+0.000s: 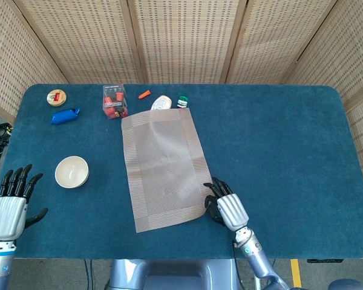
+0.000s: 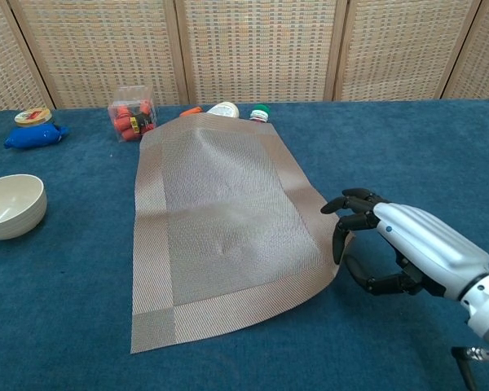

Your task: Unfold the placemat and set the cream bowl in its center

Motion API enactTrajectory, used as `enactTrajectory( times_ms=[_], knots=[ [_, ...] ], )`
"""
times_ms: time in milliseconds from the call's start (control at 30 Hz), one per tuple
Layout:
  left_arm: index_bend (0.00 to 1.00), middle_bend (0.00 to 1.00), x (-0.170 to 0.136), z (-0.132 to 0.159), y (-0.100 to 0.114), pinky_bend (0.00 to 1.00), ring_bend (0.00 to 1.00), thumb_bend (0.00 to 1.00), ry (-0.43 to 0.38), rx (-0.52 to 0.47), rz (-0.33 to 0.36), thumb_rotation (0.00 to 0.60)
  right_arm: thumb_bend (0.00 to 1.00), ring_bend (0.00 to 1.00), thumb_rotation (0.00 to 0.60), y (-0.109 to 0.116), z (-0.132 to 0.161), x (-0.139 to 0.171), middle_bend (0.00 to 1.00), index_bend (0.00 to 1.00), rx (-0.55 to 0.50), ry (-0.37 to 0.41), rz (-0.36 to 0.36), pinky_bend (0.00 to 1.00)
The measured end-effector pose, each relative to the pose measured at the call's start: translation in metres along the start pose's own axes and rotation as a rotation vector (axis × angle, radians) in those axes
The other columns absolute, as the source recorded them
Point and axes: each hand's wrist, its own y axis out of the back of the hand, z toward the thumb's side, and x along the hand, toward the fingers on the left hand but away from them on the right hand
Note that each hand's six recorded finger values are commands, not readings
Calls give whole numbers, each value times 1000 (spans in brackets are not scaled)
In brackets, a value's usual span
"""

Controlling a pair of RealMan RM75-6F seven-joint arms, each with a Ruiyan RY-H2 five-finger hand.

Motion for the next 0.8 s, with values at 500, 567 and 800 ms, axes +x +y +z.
enactTrajectory(
  times_ms=[500,567,800],
  knots=[
    [167,0,-1,1,1,0,0,131,-7,-1,2,600,596,34,600,33,-15,20,268,666,33,-11,-25,172],
    [167,0,-1,2,2,0,0,131,-9,-1,3,600,596,35,600,39,-19,25,268,669,43,-14,-30,172],
    [167,0,-2,5,3,0,0,131,-18,-3,7,600,597,39,600,61,-38,42,277,685,102,-39,-34,172]
  ],
)
